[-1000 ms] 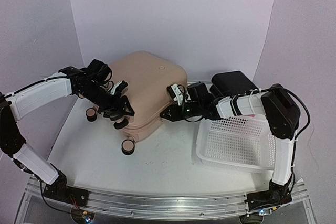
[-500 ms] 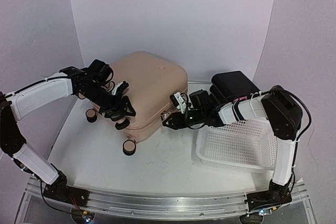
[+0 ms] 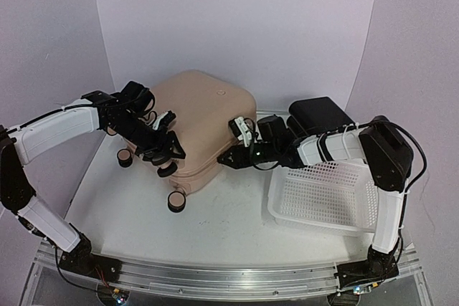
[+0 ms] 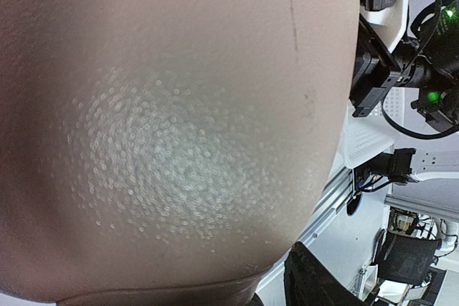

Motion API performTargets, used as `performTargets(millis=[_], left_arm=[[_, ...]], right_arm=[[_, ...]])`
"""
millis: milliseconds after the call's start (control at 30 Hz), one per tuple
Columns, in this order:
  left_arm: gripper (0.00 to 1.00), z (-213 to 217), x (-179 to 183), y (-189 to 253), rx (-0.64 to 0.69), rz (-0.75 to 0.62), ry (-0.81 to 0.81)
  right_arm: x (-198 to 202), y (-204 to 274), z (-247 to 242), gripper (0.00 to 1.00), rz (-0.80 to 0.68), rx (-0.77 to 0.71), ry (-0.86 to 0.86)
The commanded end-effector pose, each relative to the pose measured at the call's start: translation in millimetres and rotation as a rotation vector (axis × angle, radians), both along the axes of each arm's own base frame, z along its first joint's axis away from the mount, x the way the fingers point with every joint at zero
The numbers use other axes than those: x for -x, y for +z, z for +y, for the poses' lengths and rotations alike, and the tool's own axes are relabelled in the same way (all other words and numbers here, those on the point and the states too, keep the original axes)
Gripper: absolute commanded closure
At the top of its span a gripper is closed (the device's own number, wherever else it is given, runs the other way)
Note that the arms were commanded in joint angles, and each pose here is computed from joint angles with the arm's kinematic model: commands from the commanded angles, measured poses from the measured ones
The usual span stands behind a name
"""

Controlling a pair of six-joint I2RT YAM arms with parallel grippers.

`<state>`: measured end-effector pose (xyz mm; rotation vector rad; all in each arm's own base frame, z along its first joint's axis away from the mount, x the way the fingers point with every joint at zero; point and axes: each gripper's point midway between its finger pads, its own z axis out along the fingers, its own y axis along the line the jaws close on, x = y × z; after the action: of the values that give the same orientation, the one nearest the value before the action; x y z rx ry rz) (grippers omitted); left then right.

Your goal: Open, take out, and arrange the luggage

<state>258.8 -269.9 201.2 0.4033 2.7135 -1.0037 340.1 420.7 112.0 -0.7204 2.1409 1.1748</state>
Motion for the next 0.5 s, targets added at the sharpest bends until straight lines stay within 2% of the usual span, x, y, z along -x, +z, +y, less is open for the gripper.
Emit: performTargets(millis=[0,267,467], left_arm=[[0.85,-35.1,27.4,50.2,0.191,-0.055,-0.188],[0.86,-36.6,29.5,53.2,0.202,-0.051,-0.194],[0.86,-38.5,29.6,57.9,0.213,-0.054,-0.198]], right_arm=[[-10.8,23.2,14.5,0.65,-0.069,-0.058,0.011],[-13.2,11.0,20.5,0.63,-0.078,-0.052,0.038],[-10.9,6.1,25.1,0.68,-0.085,-0.061,0.058]])
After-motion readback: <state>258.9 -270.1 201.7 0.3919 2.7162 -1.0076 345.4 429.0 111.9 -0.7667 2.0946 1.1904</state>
